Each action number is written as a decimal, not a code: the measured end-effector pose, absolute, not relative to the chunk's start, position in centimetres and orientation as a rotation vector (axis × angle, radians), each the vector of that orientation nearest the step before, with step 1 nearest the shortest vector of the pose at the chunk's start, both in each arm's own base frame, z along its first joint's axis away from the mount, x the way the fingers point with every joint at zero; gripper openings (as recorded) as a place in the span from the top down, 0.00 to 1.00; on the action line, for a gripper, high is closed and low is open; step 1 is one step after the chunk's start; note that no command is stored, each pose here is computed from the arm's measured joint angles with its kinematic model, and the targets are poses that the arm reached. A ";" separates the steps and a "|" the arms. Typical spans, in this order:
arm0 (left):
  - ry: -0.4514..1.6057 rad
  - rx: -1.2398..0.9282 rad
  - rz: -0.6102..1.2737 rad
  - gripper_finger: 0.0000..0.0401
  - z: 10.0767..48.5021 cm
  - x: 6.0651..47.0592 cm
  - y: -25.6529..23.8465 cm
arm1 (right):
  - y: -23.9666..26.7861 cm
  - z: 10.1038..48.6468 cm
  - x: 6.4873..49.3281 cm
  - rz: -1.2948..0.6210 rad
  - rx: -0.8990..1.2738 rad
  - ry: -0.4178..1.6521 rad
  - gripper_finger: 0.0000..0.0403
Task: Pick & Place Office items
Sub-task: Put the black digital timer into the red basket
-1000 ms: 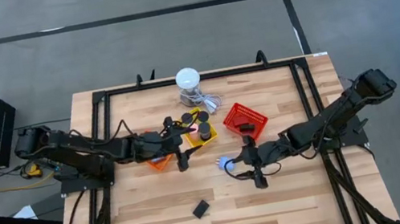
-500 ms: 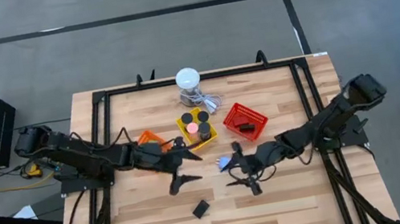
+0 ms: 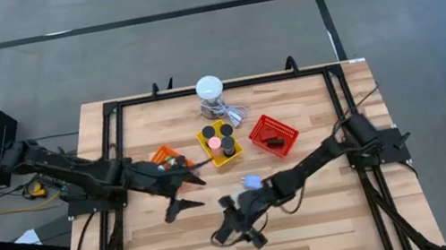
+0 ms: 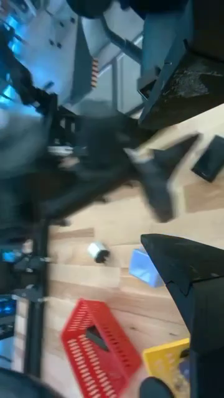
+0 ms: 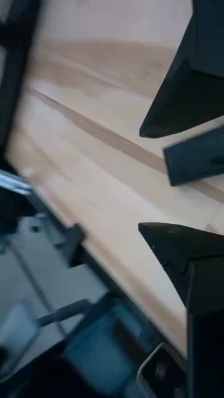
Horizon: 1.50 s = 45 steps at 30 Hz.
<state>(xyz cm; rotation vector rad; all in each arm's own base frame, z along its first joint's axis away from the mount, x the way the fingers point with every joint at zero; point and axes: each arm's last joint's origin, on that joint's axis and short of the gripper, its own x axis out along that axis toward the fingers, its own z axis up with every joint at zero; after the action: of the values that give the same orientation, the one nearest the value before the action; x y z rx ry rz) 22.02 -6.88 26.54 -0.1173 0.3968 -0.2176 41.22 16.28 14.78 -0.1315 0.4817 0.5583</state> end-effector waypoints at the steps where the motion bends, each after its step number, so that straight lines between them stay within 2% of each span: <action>1: 0.383 -0.123 -0.219 0.30 26.9 21.7 -6.8 | 16.6 14.3 41.8 0.560 -0.134 0.508 0.44; 11: 0.280 -0.142 -0.236 0.30 29.1 19.7 -6.3 | 17.5 10.5 45.1 0.554 -0.173 0.667 0.44; 18: 0.306 -0.133 -0.234 0.30 28.6 20.1 -6.4 | 17.4 10.5 45.2 0.567 -0.209 0.697 0.44; 29: 0.317 -0.131 -0.233 0.30 28.3 20.5 -6.5 | 17.1 13.0 44.8 0.576 -0.242 0.666 0.41; 37: 0.322 -0.131 -0.232 0.30 28.2 20.5 -6.5 | 15.9 11.9 44.6 0.541 -0.250 0.781 0.39; 45: 0.322 -0.131 -0.232 0.30 28.2 20.5 -6.5 | 15.2 11.8 44.7 0.523 -0.248 0.797 0.39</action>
<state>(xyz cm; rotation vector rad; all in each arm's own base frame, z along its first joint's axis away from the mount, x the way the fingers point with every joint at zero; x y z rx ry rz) 20.52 -6.53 28.22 -0.1308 0.3224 -0.2324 44.72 15.16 11.81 -0.2479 0.7966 0.5227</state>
